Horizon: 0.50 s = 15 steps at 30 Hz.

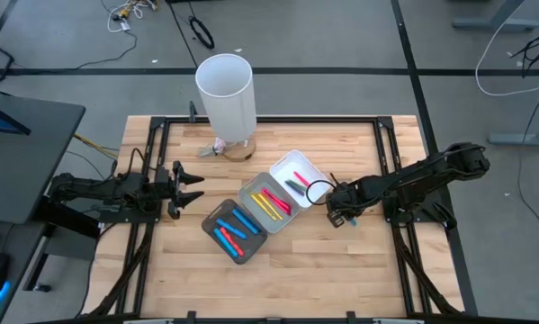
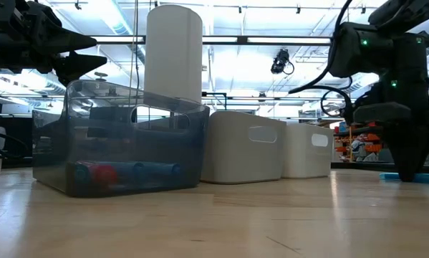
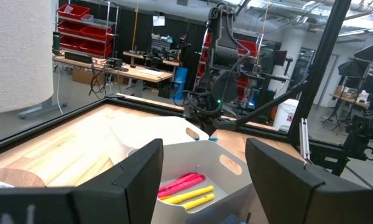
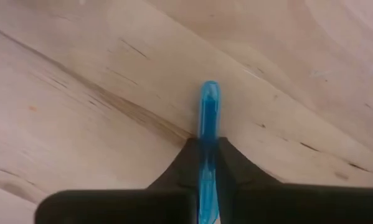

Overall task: Pick & Place Markers
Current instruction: Put the blue pen into the white bin

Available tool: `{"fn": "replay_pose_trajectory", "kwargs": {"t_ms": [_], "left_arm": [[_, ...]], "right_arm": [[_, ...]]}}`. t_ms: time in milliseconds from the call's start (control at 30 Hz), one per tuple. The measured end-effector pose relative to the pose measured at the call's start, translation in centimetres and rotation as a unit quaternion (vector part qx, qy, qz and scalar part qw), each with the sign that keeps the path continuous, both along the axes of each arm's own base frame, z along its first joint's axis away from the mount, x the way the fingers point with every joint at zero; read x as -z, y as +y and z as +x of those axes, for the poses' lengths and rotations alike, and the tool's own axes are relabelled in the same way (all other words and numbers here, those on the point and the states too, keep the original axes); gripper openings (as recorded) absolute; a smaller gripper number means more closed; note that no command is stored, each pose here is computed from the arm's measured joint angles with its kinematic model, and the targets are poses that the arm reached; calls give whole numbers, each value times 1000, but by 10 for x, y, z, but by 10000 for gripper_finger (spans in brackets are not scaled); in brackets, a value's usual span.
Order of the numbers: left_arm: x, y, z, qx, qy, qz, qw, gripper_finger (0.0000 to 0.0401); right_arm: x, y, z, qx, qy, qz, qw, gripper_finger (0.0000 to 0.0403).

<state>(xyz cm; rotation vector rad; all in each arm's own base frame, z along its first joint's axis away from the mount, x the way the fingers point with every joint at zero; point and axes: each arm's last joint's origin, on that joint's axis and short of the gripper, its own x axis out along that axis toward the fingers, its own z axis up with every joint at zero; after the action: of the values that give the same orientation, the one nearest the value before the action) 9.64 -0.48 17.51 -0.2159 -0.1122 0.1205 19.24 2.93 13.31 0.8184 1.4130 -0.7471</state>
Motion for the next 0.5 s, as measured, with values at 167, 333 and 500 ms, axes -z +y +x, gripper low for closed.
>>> {"fn": "replay_pose_trajectory", "kwargs": {"t_ms": [167, 333, 500], "left_arm": [[0, 0, 0, 0, 0, 0, 1000, 234], [0, 0, 0, 0, 0, 0, 1000, 234], [0, 0, 0, 0, 0, 0, 1000, 234]], "right_arm": [[-4, 1, 0, 6, 12, 0, 1000, 29], [-20, 3, 4, -16, 28, 20, 999, 22], [-42, 4, 10, -32, 23, 22, 999, 20]]}}
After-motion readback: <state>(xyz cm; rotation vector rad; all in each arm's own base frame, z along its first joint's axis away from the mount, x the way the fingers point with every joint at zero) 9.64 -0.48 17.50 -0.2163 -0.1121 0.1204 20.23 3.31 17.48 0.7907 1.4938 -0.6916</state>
